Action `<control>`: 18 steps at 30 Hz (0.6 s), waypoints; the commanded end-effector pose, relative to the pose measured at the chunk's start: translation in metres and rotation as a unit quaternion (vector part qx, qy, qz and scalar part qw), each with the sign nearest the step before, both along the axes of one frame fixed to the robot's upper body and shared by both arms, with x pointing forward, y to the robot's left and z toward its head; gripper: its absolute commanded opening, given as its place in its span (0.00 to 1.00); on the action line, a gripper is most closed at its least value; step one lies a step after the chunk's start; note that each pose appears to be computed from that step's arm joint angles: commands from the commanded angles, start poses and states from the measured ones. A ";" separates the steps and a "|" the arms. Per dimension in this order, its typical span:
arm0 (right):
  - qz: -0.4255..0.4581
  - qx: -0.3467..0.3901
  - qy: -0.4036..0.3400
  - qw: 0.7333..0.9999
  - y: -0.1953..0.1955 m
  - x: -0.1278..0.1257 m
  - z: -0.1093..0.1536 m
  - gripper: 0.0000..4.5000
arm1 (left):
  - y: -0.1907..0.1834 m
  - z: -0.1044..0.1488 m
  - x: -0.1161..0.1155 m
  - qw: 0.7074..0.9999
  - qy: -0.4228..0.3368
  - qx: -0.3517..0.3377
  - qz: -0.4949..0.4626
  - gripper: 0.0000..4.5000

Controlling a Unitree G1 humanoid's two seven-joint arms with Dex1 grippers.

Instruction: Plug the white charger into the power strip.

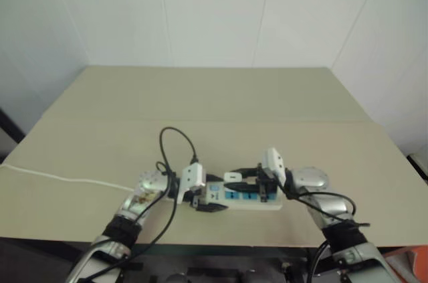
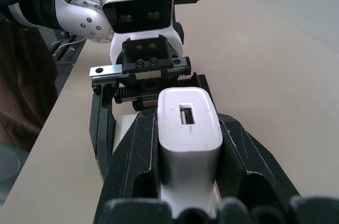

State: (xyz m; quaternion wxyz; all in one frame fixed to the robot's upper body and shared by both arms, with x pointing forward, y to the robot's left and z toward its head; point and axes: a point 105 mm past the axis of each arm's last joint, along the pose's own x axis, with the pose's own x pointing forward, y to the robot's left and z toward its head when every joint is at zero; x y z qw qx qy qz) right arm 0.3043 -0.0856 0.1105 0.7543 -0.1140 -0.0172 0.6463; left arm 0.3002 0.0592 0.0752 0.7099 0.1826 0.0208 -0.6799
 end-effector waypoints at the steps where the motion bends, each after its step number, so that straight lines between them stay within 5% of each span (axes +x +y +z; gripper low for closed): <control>1: -0.090 -0.073 0.056 0.992 -0.054 0.009 -0.035 0.26 | 0.025 -0.023 -0.006 0.998 0.026 0.056 0.018 0.73; 18: -0.017 -0.061 0.044 0.997 0.000 0.009 -0.027 0.26 | 0.020 -0.021 -0.006 0.998 0.021 0.052 0.016 0.73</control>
